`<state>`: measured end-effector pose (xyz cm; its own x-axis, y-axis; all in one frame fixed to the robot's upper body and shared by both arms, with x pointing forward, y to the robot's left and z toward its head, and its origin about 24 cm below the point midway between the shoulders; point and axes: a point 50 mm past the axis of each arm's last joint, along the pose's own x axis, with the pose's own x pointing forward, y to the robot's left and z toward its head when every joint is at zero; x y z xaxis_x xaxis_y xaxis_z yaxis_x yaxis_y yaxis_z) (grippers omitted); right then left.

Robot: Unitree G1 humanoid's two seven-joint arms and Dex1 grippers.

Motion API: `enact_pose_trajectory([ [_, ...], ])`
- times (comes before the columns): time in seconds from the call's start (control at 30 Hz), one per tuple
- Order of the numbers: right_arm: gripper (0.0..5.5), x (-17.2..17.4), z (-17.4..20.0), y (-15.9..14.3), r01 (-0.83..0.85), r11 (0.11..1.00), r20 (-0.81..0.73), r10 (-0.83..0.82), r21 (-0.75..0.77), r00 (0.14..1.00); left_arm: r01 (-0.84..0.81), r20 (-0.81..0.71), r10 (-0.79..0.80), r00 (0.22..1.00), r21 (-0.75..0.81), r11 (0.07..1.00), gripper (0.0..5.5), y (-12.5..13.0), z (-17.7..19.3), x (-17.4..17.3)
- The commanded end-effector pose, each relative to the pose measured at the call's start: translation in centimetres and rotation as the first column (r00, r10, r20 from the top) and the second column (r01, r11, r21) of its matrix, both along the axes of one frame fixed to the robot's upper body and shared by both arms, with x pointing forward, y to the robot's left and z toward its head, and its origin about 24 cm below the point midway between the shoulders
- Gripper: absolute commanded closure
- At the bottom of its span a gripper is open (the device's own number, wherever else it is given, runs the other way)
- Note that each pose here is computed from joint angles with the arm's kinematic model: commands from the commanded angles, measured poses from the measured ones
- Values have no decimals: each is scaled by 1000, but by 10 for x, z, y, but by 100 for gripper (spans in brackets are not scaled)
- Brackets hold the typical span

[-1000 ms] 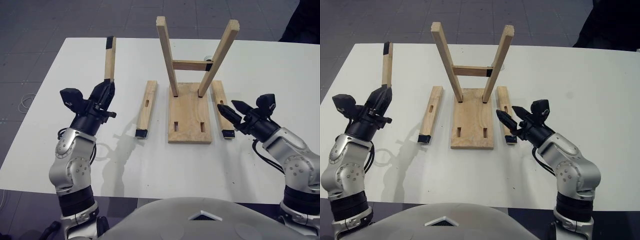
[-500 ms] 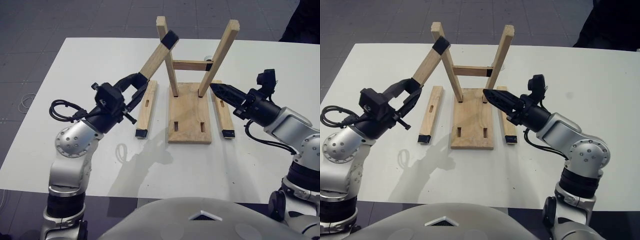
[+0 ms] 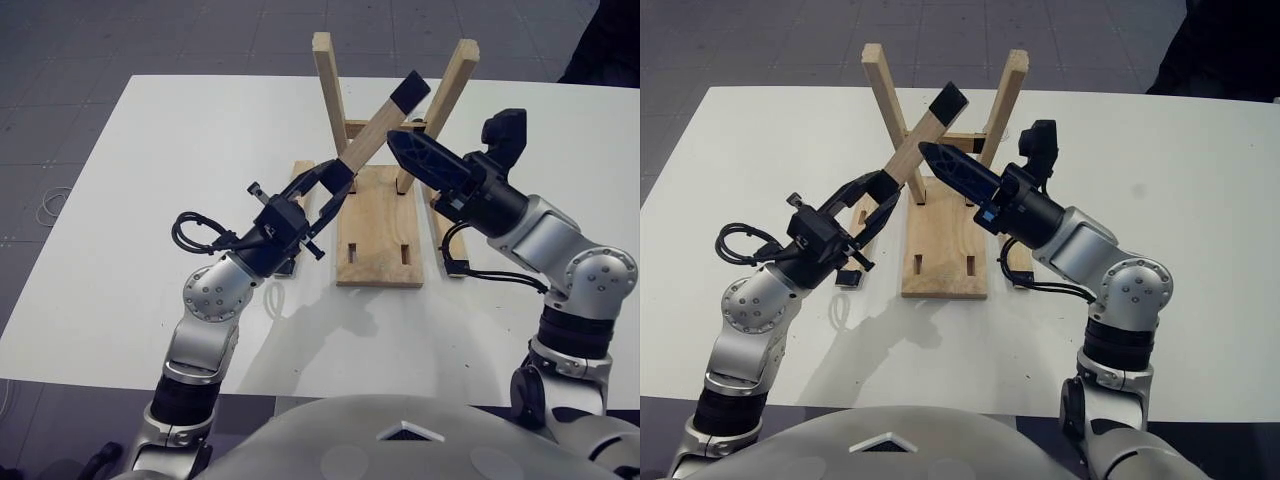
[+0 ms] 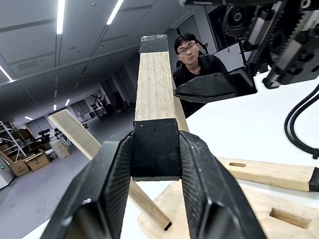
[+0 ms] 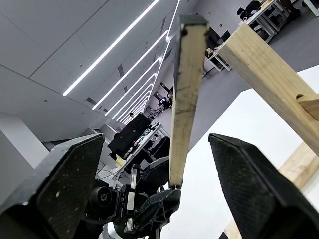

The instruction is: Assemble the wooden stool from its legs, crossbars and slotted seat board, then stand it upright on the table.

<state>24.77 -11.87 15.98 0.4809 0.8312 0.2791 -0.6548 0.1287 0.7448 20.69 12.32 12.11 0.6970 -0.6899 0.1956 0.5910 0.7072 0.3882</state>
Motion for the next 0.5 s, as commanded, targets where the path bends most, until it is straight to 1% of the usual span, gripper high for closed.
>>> enact_pose_trajectory([
  [0.03,165,9,7,8,4,1000,27,-5,26,1000,10,18,-10,1000,-1,1000,418,-2,3,1],
  [0.2,165,18,23,13,26,993,40,-31,118,999,-5,34,4,999,7,1000,418,-3,2,2],
  [0.33,165,22,31,14,50,979,-4,-50,200,999,-19,42,19,999,2,1000,418,-3,2,3],
  [0.5,165,23,32,15,54,973,-60,-41,225,997,-30,50,30,998,4,1000,418,-3,3,5],
])
